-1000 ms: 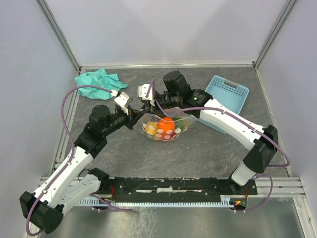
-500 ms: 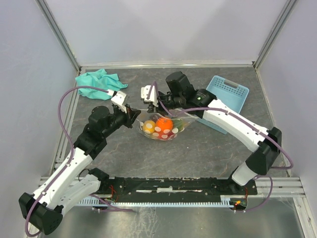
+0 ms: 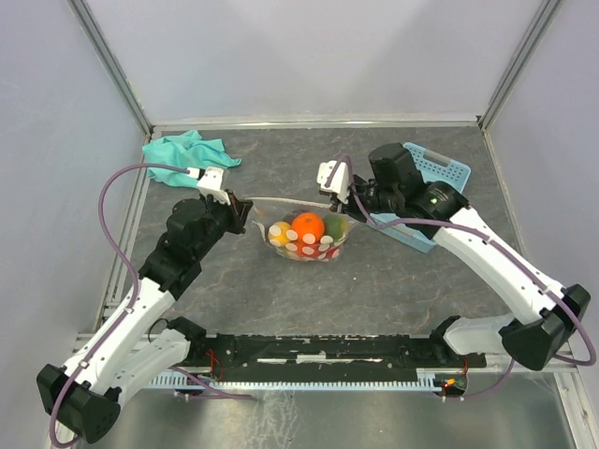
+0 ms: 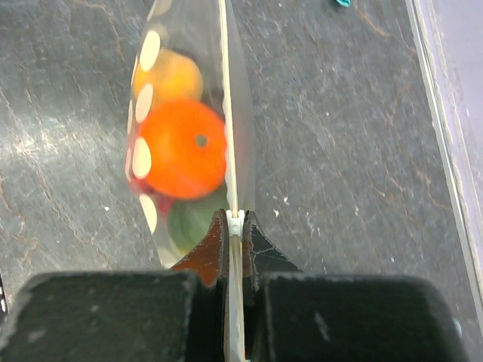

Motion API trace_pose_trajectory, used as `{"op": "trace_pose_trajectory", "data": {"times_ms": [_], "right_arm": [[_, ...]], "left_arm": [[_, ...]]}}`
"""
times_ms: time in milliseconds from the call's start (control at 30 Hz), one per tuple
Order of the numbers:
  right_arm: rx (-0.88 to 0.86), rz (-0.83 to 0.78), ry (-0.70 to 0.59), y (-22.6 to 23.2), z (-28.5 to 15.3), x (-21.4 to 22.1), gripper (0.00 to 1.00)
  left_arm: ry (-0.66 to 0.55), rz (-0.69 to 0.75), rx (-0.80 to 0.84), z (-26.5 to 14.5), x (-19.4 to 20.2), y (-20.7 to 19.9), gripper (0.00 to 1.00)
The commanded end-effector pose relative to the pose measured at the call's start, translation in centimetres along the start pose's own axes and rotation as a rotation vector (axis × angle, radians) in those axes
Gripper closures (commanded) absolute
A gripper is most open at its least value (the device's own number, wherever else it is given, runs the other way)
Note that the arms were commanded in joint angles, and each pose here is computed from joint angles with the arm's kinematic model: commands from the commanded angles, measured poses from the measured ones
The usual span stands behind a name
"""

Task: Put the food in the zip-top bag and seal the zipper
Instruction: Zip the zipper food storage bag at the center of the board, then place the zipper food storage bag at the center of the board.

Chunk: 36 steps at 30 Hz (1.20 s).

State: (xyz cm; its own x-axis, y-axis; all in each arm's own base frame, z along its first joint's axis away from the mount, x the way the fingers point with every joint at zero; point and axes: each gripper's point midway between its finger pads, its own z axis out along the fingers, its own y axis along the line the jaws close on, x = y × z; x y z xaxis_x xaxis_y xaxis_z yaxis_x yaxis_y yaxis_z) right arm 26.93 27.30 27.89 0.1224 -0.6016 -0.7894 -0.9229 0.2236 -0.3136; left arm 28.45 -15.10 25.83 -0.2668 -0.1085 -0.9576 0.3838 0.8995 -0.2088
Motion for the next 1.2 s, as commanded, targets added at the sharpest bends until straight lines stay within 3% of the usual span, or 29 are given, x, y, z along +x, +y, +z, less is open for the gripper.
{"op": "trace_pose_trajectory", "data": {"times_ms": [0,533,733,833,1000,1167], "right_arm": [[0.093,0.032,0.039,-0.6,-3.0,1.5,0.98],[0.179,0.089,0.162,-0.7,-6.3,6.4,0.98],[0.224,0.031,0.070,-3.8,-5.2,3.0,0.98],[0.291,0.010,0.064,-7.4,-3.9,1.4,0.98],[0.364,-0.019,-0.011,-12.1,-2.6,-2.8,0.98],[0.418,-0.015,-0.120,-14.2,-1.8,-5.6,0.98]], "left_arm": [[-0.037,-0.082,-0.120,0.2,-0.6,2.3,0.97],[-0.022,-0.155,-0.198,0.2,1.3,4.3,0.97],[-0.047,-0.177,-0.180,0.8,-0.4,3.8,0.97],[-0.070,-0.182,-0.203,1.0,-2.9,3.8,0.83],[-0.092,-0.226,-0.259,0.8,-6.7,3.9,0.43],[-0.052,-0.286,-0.318,0.0,-7.8,4.1,0.25]]}}
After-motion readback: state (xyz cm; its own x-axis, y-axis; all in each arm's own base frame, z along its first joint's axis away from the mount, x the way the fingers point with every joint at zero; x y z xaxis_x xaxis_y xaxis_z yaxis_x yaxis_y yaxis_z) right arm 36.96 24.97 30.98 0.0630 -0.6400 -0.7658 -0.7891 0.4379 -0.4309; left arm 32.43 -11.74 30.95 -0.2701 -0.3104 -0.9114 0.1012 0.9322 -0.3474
